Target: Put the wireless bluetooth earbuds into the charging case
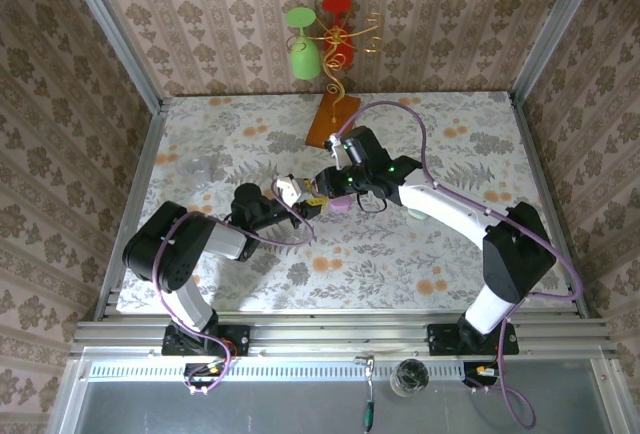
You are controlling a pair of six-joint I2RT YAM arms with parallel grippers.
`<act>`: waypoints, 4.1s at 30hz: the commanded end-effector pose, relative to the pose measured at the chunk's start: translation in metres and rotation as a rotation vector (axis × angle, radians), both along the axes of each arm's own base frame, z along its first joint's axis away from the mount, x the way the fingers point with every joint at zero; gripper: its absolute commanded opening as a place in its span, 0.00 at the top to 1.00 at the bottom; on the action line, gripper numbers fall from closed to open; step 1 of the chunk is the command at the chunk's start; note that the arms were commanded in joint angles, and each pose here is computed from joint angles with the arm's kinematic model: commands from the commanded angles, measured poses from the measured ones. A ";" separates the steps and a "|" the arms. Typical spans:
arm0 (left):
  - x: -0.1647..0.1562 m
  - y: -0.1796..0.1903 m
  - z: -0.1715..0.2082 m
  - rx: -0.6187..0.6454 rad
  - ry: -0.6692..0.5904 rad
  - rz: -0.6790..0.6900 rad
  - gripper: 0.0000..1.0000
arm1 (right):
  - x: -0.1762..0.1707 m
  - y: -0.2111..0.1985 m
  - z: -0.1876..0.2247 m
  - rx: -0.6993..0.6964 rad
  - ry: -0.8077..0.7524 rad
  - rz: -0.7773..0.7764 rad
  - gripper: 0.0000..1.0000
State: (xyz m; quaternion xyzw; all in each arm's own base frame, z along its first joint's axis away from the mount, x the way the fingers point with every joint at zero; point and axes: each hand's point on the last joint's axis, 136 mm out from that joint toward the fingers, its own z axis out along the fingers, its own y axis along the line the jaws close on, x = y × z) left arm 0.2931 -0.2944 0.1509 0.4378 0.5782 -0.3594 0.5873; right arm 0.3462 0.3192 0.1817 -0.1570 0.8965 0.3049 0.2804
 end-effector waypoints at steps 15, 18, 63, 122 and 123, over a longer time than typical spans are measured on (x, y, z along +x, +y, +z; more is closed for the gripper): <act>0.005 0.005 0.027 -0.059 -0.043 -0.002 0.80 | -0.004 -0.003 0.013 -0.012 -0.047 -0.013 0.60; 0.005 0.009 0.025 -0.058 -0.034 -0.010 0.80 | -0.001 -0.010 0.027 0.018 -0.087 -0.043 0.52; 0.001 0.028 0.065 -0.146 -0.029 0.015 0.80 | 0.000 -0.013 0.064 0.544 0.242 -0.069 0.23; -0.054 0.017 0.009 0.219 0.037 -0.226 0.00 | -0.006 -0.109 -0.105 0.410 0.487 -0.457 0.84; -0.056 0.016 0.007 0.234 0.044 -0.240 0.00 | -0.009 -0.110 -0.112 0.399 0.500 -0.460 0.84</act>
